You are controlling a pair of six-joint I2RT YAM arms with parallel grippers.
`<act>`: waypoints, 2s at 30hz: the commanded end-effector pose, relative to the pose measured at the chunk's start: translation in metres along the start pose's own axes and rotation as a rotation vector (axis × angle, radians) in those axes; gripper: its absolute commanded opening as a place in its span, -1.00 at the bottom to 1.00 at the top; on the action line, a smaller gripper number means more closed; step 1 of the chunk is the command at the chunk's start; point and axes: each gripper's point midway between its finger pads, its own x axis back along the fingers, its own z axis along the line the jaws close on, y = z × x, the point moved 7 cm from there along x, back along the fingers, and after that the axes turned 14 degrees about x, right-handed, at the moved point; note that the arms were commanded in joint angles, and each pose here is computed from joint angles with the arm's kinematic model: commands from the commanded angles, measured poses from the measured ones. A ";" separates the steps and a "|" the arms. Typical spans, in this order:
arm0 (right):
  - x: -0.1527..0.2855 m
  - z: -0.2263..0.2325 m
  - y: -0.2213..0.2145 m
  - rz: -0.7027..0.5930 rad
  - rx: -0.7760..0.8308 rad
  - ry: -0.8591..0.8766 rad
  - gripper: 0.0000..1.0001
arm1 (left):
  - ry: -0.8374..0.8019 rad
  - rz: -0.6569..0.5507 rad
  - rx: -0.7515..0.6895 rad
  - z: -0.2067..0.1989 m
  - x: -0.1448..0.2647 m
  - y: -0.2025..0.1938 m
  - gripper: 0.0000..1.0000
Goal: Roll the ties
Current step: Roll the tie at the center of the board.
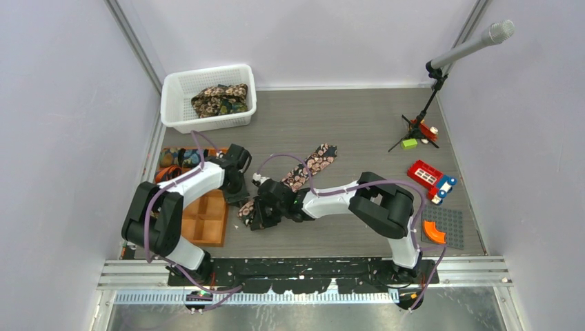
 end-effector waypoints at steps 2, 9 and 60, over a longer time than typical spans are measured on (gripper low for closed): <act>-0.010 -0.009 -0.003 -0.022 0.000 -0.044 -0.76 | -0.023 0.067 0.011 -0.002 0.002 -0.006 -0.62; -0.011 -0.014 0.001 -0.035 0.011 -0.064 -0.77 | 0.006 0.112 0.048 0.002 0.004 -0.013 -0.67; 0.060 0.015 0.091 0.043 0.208 -0.010 -0.35 | -0.362 -0.187 0.251 0.048 0.094 -0.047 0.09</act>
